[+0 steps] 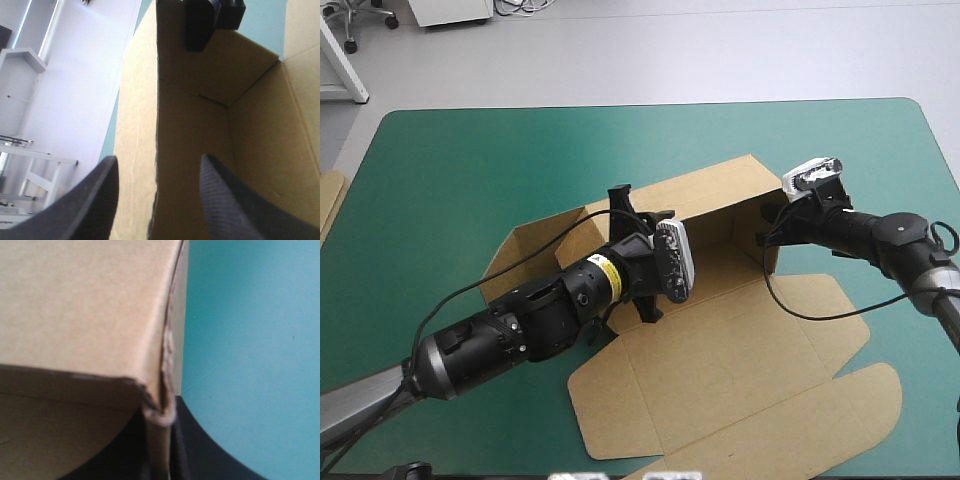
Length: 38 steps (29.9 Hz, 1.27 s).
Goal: Fold the box
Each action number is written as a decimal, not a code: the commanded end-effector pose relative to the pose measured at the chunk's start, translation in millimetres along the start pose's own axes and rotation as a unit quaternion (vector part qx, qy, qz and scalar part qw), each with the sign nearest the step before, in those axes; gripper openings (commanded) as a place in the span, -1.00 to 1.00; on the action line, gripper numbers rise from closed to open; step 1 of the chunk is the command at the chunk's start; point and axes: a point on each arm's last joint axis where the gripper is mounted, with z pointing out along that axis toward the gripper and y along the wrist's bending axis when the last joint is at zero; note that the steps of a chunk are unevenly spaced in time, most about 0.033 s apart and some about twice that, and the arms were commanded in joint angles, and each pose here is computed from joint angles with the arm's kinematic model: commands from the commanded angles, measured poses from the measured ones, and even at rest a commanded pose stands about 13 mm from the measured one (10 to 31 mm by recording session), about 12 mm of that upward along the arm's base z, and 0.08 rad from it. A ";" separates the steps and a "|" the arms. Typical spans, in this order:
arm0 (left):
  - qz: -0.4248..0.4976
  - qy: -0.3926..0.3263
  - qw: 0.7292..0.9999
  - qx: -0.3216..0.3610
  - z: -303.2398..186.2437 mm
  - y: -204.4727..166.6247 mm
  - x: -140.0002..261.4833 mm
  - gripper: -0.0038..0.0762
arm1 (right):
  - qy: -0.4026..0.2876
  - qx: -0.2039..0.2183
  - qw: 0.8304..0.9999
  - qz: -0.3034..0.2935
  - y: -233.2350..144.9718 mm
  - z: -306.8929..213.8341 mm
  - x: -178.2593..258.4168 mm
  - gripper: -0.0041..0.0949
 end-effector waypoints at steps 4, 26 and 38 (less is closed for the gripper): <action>-0.098 -0.040 0.994 -0.006 -37.4 18.5 -7.1 0.01 | -0.034 0.004 0.999 0.009 3.8 -10.9 -15.8 -0.94; -0.408 0.111 0.858 -0.292 -176.3 139.4 133.1 -0.12 | -0.027 0.009 1.000 0.014 2.7 -11.0 -14.9 -0.94; -0.531 0.113 0.773 -0.329 -174.4 125.8 192.7 -0.39 | -0.010 0.020 0.999 0.034 0.8 -10.9 -11.7 -0.94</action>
